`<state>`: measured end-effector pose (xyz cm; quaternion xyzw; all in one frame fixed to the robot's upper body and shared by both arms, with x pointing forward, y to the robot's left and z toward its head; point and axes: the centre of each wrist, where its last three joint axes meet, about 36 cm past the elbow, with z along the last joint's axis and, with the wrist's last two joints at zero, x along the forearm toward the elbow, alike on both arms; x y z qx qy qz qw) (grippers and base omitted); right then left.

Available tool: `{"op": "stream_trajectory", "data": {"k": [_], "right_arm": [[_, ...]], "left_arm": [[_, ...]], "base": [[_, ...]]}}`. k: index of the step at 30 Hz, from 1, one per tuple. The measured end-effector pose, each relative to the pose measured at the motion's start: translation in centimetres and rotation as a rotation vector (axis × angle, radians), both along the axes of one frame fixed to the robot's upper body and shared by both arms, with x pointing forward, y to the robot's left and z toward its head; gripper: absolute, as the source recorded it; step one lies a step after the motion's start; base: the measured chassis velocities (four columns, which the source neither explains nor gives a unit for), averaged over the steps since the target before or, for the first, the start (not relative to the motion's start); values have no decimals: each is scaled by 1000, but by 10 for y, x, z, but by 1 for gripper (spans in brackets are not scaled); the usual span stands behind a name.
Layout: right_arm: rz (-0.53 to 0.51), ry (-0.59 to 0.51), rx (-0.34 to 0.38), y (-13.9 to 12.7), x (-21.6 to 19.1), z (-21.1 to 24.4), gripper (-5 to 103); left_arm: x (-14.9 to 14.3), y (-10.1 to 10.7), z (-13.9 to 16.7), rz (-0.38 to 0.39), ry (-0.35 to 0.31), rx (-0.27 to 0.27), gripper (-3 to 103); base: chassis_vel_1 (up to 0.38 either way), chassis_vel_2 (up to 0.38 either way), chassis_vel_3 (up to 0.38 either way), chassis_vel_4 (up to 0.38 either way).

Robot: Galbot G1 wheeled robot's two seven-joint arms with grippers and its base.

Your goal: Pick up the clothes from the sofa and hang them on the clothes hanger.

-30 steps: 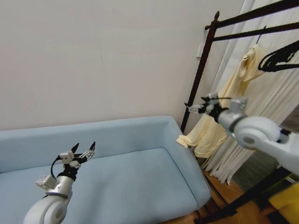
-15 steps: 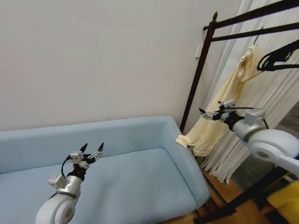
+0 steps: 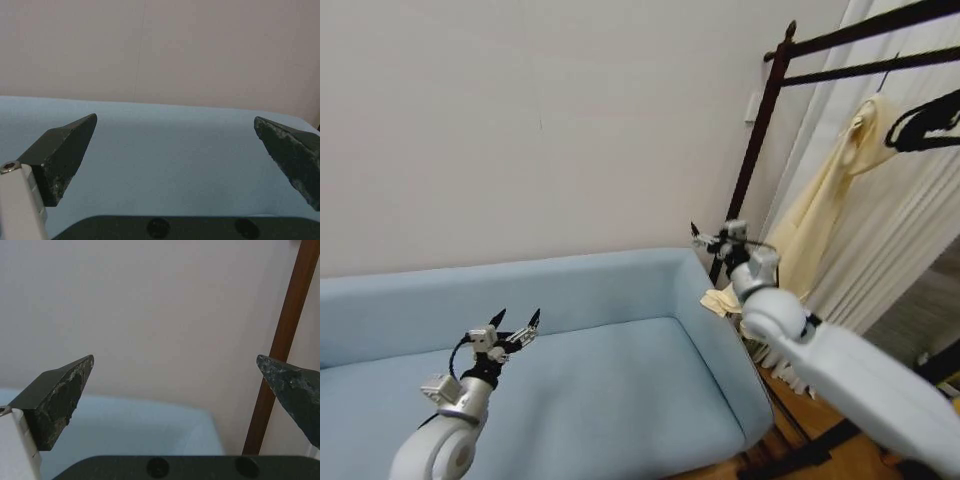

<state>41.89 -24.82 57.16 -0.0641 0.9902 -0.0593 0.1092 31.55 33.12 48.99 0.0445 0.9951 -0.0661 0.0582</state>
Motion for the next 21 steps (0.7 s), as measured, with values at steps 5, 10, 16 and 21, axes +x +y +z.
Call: {"op": "stream_trajectory", "data": {"k": [5, 10, 16, 21], "right_arm": [[27, 75, -7, 17, -51, -18, 100], [-19, 88, -33, 19, -89, -46, 100], [-145, 27, -56, 12, -122, -77, 100], [-198, 24, -24, 31, -134, -87, 100]], "left_arm": [[-31, 7, 2, 48, -4, -6, 100], [-54, -4, -12, 72, 10, -21, 100], [-63, -31, -37, 62, 1, 29, 100], [-65, -48, -50, 90, -7, 46, 100]], "base": [[0, 0, 0, 0], [0, 0, 0, 0], [0, 0, 0, 0], [0, 0, 0, 0]]}}
